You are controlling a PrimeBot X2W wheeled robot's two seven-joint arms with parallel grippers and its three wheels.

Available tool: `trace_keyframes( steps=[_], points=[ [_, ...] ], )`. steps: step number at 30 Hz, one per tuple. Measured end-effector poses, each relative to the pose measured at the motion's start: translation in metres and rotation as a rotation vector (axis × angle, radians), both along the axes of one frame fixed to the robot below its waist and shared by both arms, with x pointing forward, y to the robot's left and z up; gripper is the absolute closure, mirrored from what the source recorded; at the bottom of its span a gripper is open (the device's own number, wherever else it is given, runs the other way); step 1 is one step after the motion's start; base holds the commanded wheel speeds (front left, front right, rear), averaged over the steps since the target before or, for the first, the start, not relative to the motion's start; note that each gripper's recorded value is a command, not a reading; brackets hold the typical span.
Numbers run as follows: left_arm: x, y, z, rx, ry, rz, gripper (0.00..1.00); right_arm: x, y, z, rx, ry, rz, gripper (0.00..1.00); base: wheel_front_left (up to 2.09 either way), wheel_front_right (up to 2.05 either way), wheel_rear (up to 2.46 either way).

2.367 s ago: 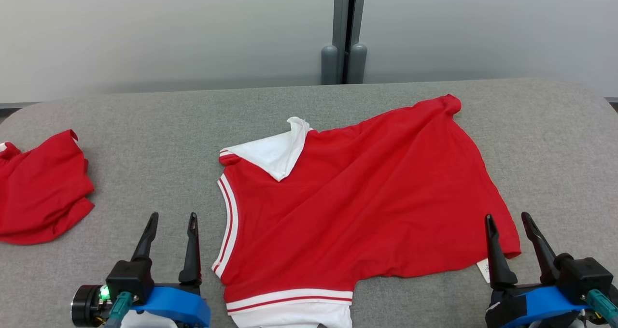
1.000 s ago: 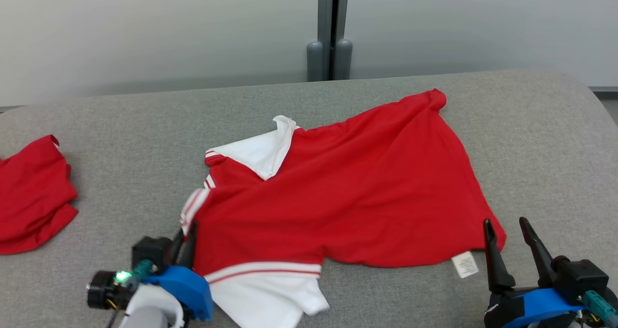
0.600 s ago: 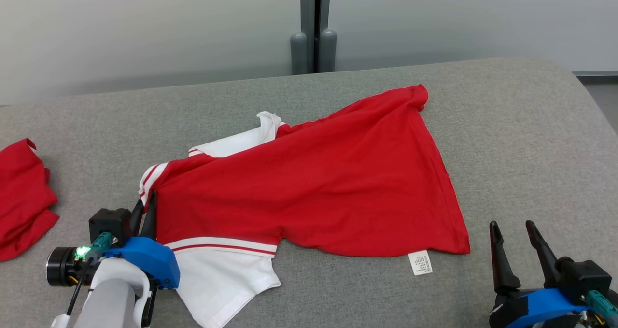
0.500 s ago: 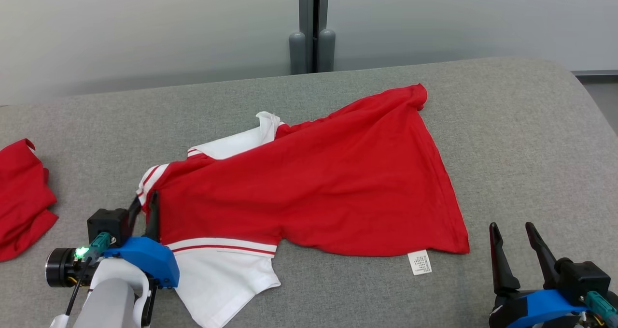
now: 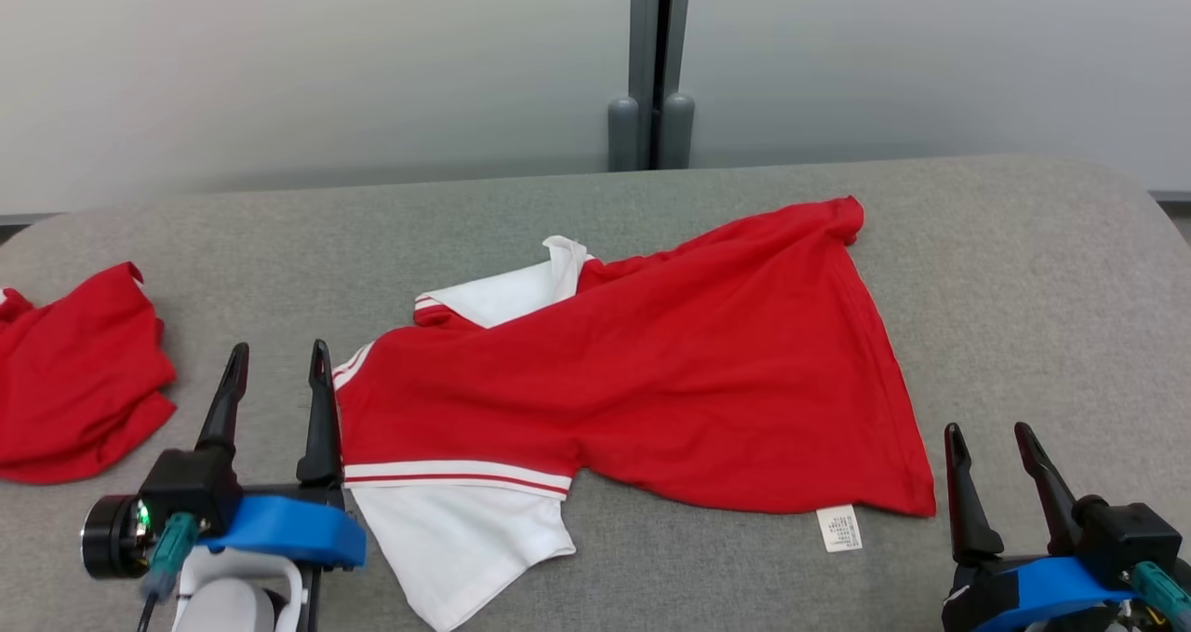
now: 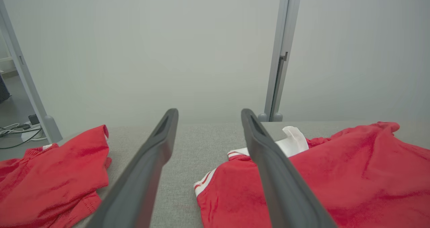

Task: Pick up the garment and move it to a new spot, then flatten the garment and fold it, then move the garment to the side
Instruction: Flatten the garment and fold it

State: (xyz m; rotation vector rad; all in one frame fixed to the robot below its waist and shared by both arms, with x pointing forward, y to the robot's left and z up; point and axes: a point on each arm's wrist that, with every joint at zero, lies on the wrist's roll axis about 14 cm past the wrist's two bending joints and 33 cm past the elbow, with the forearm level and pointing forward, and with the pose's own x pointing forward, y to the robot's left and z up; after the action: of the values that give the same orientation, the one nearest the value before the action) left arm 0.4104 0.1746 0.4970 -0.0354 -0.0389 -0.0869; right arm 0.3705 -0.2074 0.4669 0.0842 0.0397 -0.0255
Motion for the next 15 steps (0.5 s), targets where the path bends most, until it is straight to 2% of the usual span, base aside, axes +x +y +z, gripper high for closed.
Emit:
trace_keyframes(
  steps=[5, 15],
  points=[
    [-0.025, 0.005, 0.017, -0.008, -0.058, 0.031, 0.0, 0.001, 0.011, 0.018, 0.002, -0.057, 0.032, 0.0, 0.0, 0.0, 0.0],
    [-0.055, 0.009, 0.005, 0.0, -0.029, 0.043, 0.0, -0.012, 0.036, 0.038, 0.018, -0.122, 0.107, 0.0, 0.0, 0.0, 0.0]
  ],
)
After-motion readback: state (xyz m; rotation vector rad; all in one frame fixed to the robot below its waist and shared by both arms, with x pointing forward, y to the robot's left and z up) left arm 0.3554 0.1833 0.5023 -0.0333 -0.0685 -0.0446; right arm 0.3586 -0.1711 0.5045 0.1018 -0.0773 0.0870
